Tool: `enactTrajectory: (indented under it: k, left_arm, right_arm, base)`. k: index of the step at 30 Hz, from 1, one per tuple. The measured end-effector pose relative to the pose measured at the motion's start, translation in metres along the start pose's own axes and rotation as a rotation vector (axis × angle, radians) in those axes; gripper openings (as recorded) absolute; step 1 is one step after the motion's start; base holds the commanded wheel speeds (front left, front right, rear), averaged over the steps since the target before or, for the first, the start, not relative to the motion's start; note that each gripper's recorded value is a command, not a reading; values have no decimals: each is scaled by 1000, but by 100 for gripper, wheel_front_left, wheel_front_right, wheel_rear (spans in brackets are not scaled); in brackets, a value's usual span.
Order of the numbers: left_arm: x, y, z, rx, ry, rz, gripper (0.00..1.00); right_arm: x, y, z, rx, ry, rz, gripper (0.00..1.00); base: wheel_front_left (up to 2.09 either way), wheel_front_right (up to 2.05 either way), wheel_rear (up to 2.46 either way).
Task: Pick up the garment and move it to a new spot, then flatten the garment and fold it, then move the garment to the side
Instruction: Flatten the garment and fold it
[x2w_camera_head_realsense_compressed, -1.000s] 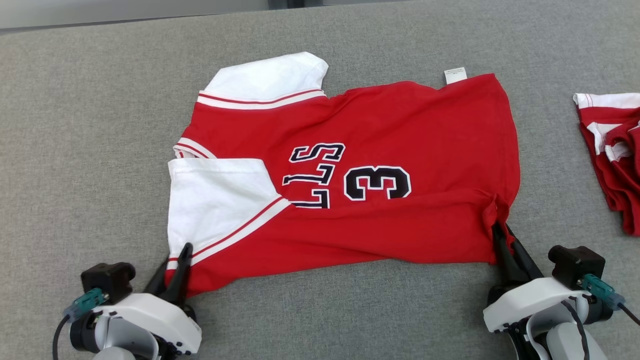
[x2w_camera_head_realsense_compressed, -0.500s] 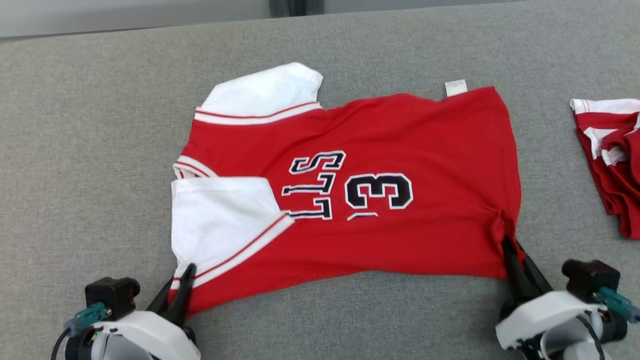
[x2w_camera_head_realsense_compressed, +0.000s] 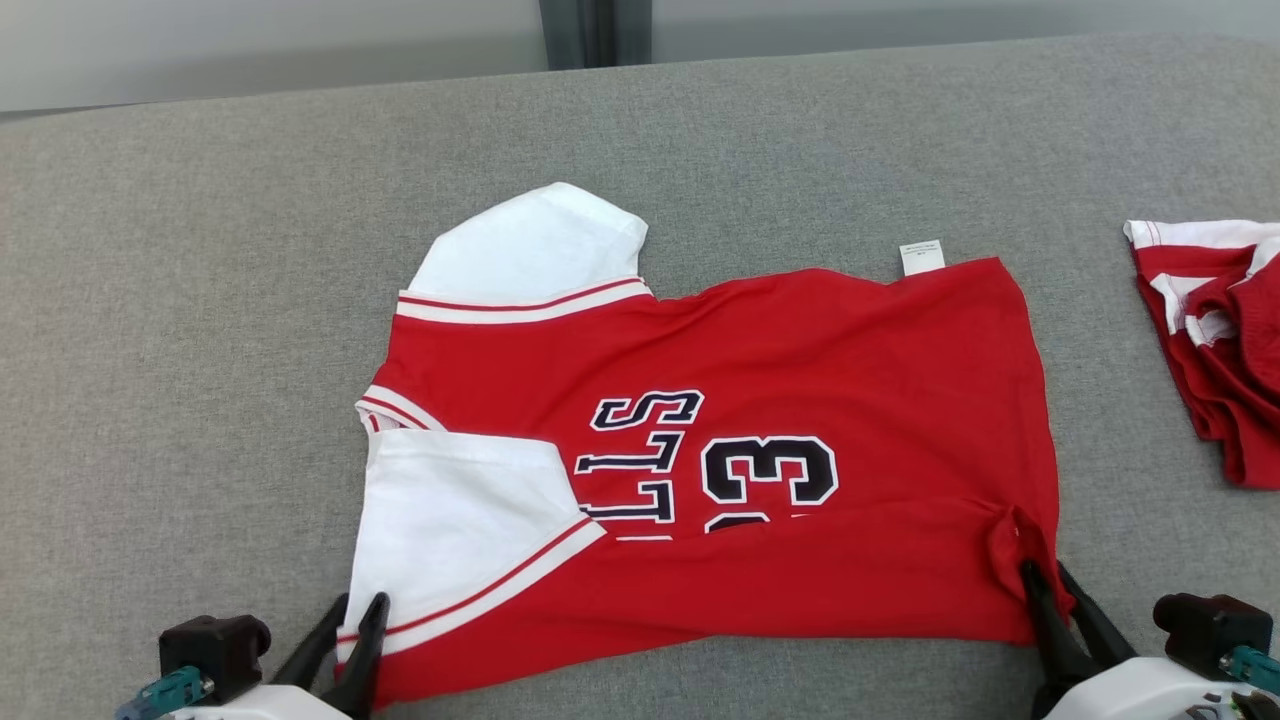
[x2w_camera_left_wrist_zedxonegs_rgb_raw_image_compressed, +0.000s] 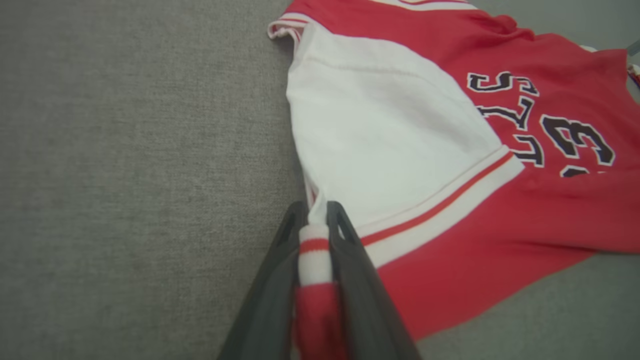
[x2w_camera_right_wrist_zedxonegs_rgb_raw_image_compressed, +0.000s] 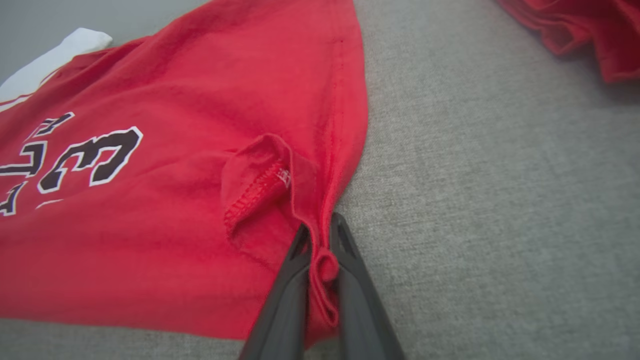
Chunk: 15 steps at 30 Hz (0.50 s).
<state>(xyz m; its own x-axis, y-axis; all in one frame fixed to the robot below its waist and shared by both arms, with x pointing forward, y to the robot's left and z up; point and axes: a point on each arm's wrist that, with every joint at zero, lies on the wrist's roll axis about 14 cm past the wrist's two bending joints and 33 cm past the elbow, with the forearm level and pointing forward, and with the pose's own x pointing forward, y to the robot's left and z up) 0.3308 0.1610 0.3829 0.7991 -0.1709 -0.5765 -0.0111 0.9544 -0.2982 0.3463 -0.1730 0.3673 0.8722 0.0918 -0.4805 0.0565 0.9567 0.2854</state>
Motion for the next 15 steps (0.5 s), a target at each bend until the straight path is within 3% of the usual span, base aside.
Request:
enactTrajectory:
  k: [6, 15]
  left_arm:
    - [7, 5, 32, 47, -128, 19, 100]
    - [14, -8, 121, 166, -470, -10, 100]
  right_arm:
    - [-3, -10, 26, -11, -109, -31, 100]
    - [-7, -1, 117, -145, -467, -17, 100]
  base:
    - [0, 0, 0]
    - [0, 0, 0]
